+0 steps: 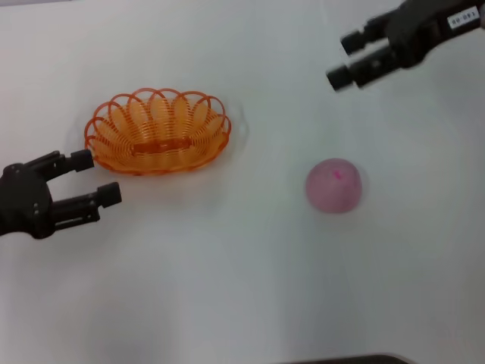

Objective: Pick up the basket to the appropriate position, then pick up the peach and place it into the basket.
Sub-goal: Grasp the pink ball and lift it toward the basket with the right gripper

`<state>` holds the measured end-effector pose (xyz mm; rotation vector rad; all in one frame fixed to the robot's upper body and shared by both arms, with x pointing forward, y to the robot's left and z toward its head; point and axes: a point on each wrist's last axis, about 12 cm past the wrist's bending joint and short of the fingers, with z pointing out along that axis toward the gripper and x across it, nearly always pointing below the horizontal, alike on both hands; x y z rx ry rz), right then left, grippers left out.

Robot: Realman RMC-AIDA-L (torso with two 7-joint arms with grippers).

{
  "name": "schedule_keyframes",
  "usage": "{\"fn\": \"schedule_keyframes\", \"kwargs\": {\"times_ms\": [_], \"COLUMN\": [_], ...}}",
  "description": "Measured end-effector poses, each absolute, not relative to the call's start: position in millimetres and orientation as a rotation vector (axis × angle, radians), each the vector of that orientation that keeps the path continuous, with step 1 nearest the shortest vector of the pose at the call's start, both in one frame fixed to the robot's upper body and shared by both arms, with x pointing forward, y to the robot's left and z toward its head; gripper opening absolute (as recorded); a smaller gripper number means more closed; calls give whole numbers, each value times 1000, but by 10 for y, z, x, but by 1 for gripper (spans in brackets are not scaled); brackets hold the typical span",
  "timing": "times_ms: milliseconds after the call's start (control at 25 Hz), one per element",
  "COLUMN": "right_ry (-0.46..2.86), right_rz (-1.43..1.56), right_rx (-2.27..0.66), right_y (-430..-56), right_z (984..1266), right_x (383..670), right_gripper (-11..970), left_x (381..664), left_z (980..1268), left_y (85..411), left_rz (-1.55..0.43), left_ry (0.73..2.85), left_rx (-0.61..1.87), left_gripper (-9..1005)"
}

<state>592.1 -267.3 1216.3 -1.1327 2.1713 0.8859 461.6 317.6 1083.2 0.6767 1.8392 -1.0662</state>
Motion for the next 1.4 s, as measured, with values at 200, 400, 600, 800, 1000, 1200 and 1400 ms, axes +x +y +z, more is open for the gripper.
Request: {"fn": "schedule_keyframes", "kwargs": {"times_ms": [200,400,600,800,1000,1200,1400], "right_ry": [2343,2455,2539,2570,2563,2565,2561], "right_rz": [703,573,482,480,481,482,483], "right_rx": [-1298,-1402,-1447,-1476,-1522,-1529,-1522], "right_y": [-2561,-2374,-2181,-2068,-1974,-1961,-1963], "right_z": [12181,11929,11627,11394,11289,11280,11293], "right_x": [5925,5919,5892,5889,5875,5878,5886], "right_gripper": [883,883,884,884,820,666,519], "left_x": [4567,4579,4594,4622,4648,4657,4659], "left_z": [10778,10749,10736,10720,10718,10715,10717], "left_y": [3188,3182,3174,3157,3131,3116,3111], "left_rz": [-1052,-1060,-1061,-1065,-1082,-1091,-1095], "left_ry": [1834,1839,1840,1841,1839,1835,1834], "left_rx": [688,669,659,647,633,629,629], "left_gripper": [887,886,886,887,887,886,886]}}
